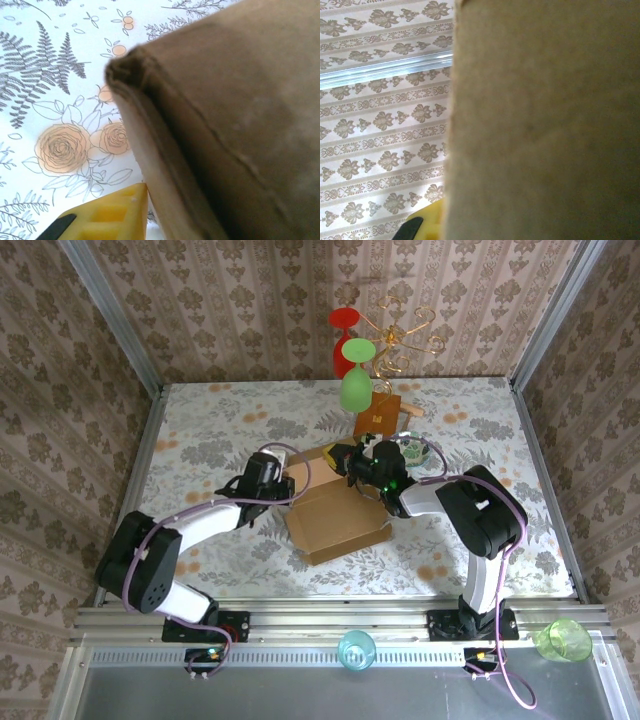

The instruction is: Fold the paper box

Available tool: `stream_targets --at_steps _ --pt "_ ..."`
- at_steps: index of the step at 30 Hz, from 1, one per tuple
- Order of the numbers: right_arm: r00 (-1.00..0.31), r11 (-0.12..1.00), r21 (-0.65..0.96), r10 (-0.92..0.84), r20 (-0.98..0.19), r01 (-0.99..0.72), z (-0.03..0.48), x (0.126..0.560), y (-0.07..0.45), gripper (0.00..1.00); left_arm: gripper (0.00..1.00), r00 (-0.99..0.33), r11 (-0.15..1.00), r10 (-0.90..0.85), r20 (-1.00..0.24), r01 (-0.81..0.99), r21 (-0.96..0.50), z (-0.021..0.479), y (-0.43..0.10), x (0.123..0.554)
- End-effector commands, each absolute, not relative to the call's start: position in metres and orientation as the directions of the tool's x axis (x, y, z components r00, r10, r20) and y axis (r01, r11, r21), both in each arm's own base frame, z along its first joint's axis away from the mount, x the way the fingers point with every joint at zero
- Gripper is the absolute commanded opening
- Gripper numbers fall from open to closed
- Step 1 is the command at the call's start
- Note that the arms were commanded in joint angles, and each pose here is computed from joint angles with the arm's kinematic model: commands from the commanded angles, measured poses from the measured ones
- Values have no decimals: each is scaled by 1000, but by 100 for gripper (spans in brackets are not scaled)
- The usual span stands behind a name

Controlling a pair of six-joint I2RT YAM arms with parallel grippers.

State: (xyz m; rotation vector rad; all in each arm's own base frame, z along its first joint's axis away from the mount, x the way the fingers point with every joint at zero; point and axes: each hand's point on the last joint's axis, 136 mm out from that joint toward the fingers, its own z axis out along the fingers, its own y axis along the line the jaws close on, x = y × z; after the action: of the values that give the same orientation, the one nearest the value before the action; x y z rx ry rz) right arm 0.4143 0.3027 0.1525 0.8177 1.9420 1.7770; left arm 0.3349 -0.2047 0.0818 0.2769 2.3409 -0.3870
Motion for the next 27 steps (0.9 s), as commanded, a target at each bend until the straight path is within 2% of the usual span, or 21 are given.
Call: stream_targets --at_steps 1,5,11,18,22,27 --pt "-771 57 972 620 145 229 129 404 311 0 18 -715 954 49 -697 240 -179 79 -202 341" --pt "-766 55 970 625 151 236 129 404 311 0 15 -715 962 59 -697 226 -150 77 -205 340" --pt "-763 53 969 627 155 241 128 404 312 0 21 -742 976 68 -666 187 -109 64 -205 339" --pt "-760 48 968 630 161 244 128 403 312 0 22 -764 985 50 -644 143 -93 52 -200 338" --pt "-759 45 968 631 163 246 129 404 312 0 17 -769 987 40 -638 131 -96 48 -200 338" --pt "-754 44 967 635 166 250 128 404 312 0 2 -774 991 22 -632 99 -87 47 -197 341"
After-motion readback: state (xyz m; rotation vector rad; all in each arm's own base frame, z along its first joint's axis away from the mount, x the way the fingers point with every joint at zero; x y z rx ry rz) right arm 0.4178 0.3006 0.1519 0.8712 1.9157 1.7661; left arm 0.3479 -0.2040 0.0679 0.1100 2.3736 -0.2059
